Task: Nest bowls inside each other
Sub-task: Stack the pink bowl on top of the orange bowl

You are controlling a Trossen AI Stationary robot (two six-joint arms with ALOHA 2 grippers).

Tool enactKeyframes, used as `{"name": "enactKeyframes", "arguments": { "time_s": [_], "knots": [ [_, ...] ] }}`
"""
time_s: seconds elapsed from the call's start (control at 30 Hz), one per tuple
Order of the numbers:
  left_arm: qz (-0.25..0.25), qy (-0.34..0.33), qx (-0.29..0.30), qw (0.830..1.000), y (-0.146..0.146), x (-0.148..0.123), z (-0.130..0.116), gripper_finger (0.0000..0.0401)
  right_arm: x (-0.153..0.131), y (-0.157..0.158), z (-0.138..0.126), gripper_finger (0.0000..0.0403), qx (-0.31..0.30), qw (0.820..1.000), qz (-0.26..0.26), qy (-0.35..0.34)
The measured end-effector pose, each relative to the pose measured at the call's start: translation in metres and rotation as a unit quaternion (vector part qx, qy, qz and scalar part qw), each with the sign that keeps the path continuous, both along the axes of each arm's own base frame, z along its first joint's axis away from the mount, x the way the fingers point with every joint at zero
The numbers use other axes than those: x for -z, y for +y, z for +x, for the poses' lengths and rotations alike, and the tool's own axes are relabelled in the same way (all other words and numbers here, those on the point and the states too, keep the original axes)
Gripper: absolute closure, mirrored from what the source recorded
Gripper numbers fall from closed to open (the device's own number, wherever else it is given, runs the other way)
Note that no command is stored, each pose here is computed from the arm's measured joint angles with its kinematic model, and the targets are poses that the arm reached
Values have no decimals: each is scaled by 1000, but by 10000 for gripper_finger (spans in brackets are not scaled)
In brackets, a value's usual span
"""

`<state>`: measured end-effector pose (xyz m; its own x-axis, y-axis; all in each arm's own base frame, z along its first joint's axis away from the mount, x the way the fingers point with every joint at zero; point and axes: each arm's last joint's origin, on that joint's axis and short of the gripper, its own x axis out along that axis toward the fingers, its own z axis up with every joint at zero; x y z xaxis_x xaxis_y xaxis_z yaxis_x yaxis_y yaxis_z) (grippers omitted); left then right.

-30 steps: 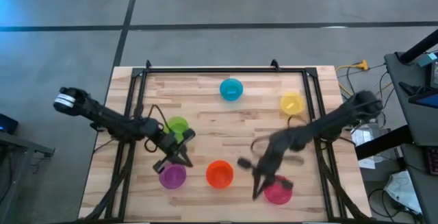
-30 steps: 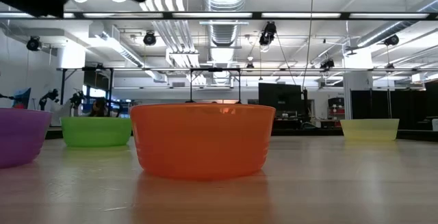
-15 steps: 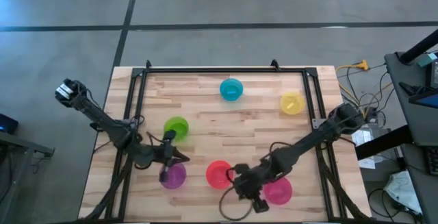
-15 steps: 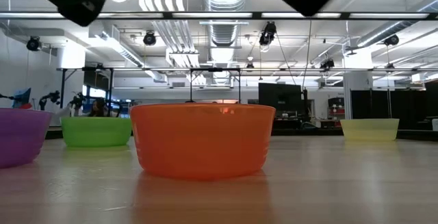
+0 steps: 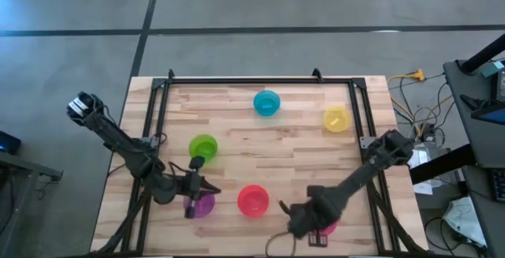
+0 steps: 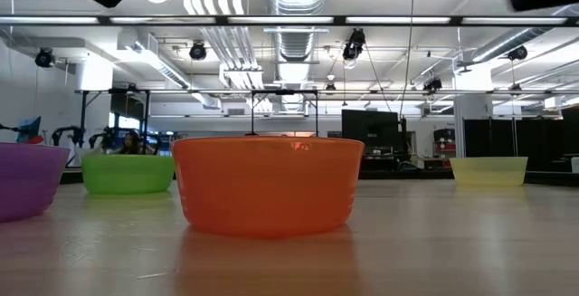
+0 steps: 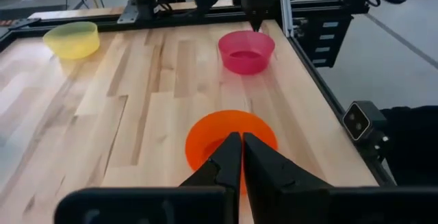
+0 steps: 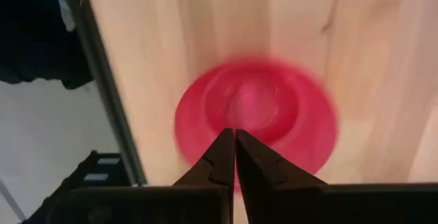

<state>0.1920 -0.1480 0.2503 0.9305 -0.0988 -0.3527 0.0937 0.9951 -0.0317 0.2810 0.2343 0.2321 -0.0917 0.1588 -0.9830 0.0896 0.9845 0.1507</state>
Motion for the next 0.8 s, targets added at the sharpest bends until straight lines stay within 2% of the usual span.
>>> {"name": "enactKeyframes", "arguments": {
  "time_s": [0.17,0.33,0.6,0.8],
  "knots": [
    [3,3,0,1000,-2,1,2,401,-8,24,-22,390,19,999,-11,-37],
    [0,1,-1,1000,-3,-1,4,401,-8,47,-38,358,31,993,-43,-106],
    [4,7,-1,1000,-6,4,6,401,19,63,-44,289,47,991,-78,-95],
    [9,7,0,1000,-7,5,8,401,45,69,-39,272,36,991,-104,-75]
  ]
}}
